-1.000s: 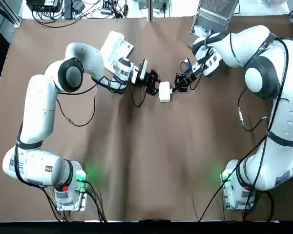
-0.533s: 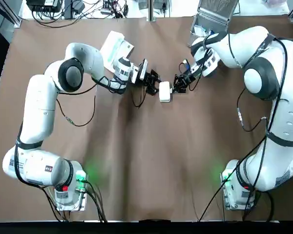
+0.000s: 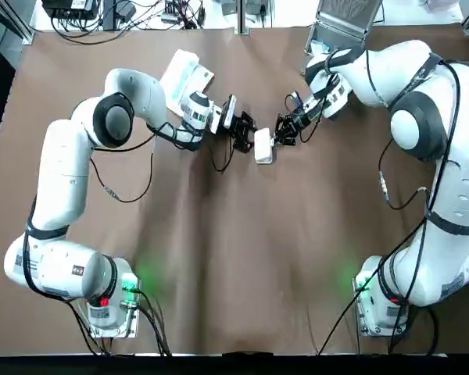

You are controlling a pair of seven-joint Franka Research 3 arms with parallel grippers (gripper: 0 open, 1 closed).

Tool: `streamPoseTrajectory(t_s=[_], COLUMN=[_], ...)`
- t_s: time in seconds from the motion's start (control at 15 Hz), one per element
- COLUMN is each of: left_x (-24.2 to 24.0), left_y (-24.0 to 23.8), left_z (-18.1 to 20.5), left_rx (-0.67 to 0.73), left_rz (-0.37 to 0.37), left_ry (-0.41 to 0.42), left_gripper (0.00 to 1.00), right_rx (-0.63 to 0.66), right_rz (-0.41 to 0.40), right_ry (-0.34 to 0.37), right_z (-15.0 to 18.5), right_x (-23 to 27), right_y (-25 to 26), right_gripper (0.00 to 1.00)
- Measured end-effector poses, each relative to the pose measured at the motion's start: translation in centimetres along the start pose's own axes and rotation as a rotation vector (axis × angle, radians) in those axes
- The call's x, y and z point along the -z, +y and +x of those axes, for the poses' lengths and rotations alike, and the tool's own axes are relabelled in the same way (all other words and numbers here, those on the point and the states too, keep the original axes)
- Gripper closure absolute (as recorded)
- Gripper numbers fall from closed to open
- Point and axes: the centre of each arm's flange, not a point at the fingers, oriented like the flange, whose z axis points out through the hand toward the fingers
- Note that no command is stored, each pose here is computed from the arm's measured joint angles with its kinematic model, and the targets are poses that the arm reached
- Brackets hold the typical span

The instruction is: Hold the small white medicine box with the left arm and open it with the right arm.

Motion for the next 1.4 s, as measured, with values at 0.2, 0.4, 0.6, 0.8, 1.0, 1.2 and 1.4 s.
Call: streamPoseTrajectory(t_s=[0.2, 0.4, 0.6, 0.8, 1.0, 1.2, 1.4], left_x=[0.0, 0.0, 0.0, 0.0, 0.0, 0.0, 0.0], left_y=[0.0, 0.0, 0.0, 0.0, 0.0, 0.0, 0.0], left_z=[0.0, 0.0, 0.0, 0.0, 0.0, 0.0, 0.0], left_rx=[0.0, 0.001, 0.002, 0.003, 0.003, 0.004, 0.004], left_rz=[0.0, 0.0, 0.001, 0.001, 0.001, 0.001, 0.001], left_ry=[0.0, 0.0, 0.001, 0.001, 0.001, 0.001, 0.001], left_gripper=[0.48, 0.48, 0.48, 0.48, 0.48, 0.48, 0.48], right_rx=[-0.008, -0.018, -0.021, -0.017, -0.015, -0.012, -0.011], right_rz=[0.003, 0.007, 0.009, 0.017, 0.019, 0.015, 0.013], right_ry=[-0.01, -0.025, -0.03, -0.056, -0.066, -0.072, -0.074], right_z=[-0.2, -0.4, -0.5, -0.7, -0.9, -1.2, -1.3], right_x=[-0.3, -0.5, -0.7, -0.8, -1.0, -1.4, -1.6], right_y=[-0.7, -1.4, -1.9, -2.4, -2.7, -2.9, -3.0], right_gripper=[0.99, 0.99, 0.99, 0.99, 0.99, 0.99, 0.99])
